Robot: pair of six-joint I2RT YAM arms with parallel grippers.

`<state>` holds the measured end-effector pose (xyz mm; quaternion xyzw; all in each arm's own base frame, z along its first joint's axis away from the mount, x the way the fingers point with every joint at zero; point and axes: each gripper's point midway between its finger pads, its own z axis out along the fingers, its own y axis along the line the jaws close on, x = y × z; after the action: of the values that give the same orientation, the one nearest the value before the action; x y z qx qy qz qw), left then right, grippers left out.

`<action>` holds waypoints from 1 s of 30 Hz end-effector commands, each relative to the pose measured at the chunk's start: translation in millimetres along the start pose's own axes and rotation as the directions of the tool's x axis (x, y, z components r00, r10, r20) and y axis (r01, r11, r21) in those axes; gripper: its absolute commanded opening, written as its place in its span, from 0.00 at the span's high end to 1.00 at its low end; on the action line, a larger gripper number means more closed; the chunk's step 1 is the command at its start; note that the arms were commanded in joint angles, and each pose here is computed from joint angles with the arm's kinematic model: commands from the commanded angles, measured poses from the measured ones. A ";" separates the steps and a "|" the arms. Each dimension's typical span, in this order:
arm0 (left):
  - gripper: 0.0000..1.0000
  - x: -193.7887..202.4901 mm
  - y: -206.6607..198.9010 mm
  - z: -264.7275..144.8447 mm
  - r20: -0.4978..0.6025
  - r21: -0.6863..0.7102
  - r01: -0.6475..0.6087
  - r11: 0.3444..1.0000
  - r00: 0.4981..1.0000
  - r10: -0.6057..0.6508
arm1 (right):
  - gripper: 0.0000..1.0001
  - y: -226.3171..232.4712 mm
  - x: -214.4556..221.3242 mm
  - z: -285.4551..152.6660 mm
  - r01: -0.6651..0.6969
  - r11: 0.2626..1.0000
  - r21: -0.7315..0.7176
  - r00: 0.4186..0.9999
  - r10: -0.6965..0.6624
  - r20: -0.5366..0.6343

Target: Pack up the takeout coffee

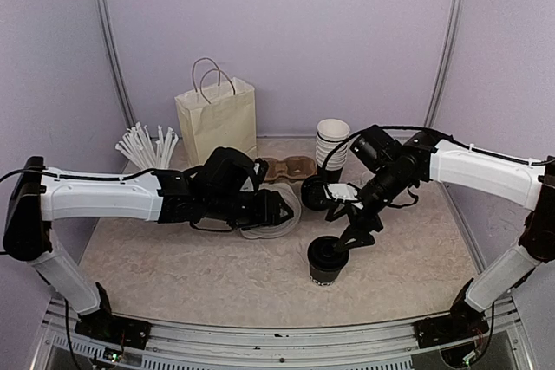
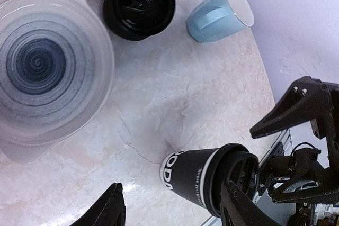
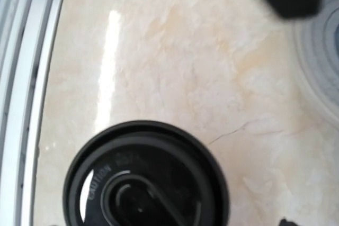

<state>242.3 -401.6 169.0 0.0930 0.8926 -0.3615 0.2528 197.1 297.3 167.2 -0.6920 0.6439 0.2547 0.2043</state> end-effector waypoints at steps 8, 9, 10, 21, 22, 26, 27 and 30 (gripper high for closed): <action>0.39 -3.4 25.6 -10.0 0.050 -0.035 0.069 0.997 0.997 -0.067 | 0.13 19.5 14.3 25.0 0.153 0.988 0.004 0.982 -0.152 -0.109; 0.39 -3.4 26.7 -9.6 0.050 -0.037 0.071 0.997 0.996 -0.069 | 0.14 20.3 15.0 26.7 0.156 0.988 0.004 0.981 -0.155 -0.114; 0.39 -2.8 27.8 -8.8 0.048 -0.039 0.071 0.997 0.996 -0.069 | 0.15 21.1 17.2 29.0 0.159 0.987 0.004 0.980 -0.157 -0.125; 0.39 1.4 33.4 -4.3 0.039 -0.046 0.082 0.996 0.996 -0.080 | 0.22 24.3 21.5 40.7 0.168 0.986 0.014 0.972 -0.163 -0.171; 0.39 1.6 33.4 -4.3 0.039 -0.045 0.082 0.996 0.996 -0.080 | 0.22 24.8 21.9 41.4 0.168 0.986 0.013 0.971 -0.163 -0.173; 0.39 1.7 32.2 -4.7 0.038 -0.040 0.084 0.996 0.996 -0.083 | 0.29 26.3 23.3 42.2 0.153 0.988 0.009 0.973 -0.149 -0.179; 0.39 1.4 31.9 -4.8 0.039 -0.040 0.083 0.996 0.996 -0.081 | 0.30 27.2 21.0 40.3 0.152 0.988 0.010 0.974 -0.148 -0.172; 0.39 -1.5 29.1 -5.6 0.043 -0.033 0.081 0.996 0.996 -0.079 | 0.32 28.4 15.2 31.8 0.147 0.989 0.024 0.978 -0.142 -0.151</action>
<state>247.7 -376.5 145.4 0.0483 0.9040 -0.3460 0.2465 170.3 307.7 132.2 -0.7537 0.6024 0.1829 0.1886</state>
